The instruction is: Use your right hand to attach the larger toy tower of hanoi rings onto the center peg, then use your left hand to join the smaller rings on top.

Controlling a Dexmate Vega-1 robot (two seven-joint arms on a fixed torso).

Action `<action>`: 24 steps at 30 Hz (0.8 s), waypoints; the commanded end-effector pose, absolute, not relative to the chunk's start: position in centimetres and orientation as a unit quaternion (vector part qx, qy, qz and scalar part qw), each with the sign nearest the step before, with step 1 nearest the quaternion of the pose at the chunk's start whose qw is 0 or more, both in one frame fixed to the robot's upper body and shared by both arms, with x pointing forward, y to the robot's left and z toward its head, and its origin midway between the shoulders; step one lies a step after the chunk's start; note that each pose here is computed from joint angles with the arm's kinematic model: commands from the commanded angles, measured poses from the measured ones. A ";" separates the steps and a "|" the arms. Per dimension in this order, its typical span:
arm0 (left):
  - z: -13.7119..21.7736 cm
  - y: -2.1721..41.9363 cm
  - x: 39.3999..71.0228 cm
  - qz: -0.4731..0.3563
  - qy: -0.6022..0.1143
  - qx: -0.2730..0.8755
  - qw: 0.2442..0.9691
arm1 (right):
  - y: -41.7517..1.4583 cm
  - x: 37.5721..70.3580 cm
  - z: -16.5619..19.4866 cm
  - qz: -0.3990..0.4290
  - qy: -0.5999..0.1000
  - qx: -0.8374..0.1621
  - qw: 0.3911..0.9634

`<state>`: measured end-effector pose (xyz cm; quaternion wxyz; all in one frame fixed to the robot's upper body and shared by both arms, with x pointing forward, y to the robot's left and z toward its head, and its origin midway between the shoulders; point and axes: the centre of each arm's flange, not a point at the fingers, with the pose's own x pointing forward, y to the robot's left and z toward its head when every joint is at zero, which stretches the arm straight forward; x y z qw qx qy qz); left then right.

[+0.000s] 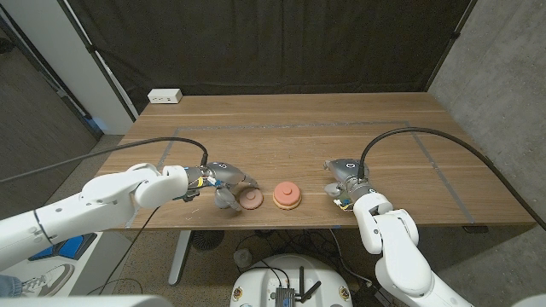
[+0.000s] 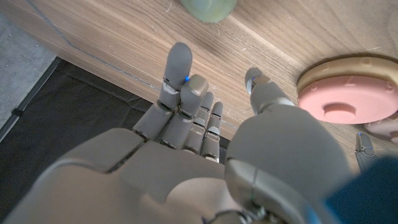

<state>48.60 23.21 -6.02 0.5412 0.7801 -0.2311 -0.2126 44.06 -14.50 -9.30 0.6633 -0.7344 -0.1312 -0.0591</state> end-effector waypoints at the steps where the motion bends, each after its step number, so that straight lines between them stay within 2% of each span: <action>1: -6.5 23.0 48.8 -0.202 -0.238 0.784 0.536 | -14.5 44.1 -9.3 -0.061 -0.133 -0.735 0.663; 24: -8.2 22.6 49.9 -0.196 -0.238 0.779 0.546 | -15.0 44.0 -9.5 -0.061 -0.128 -0.733 0.665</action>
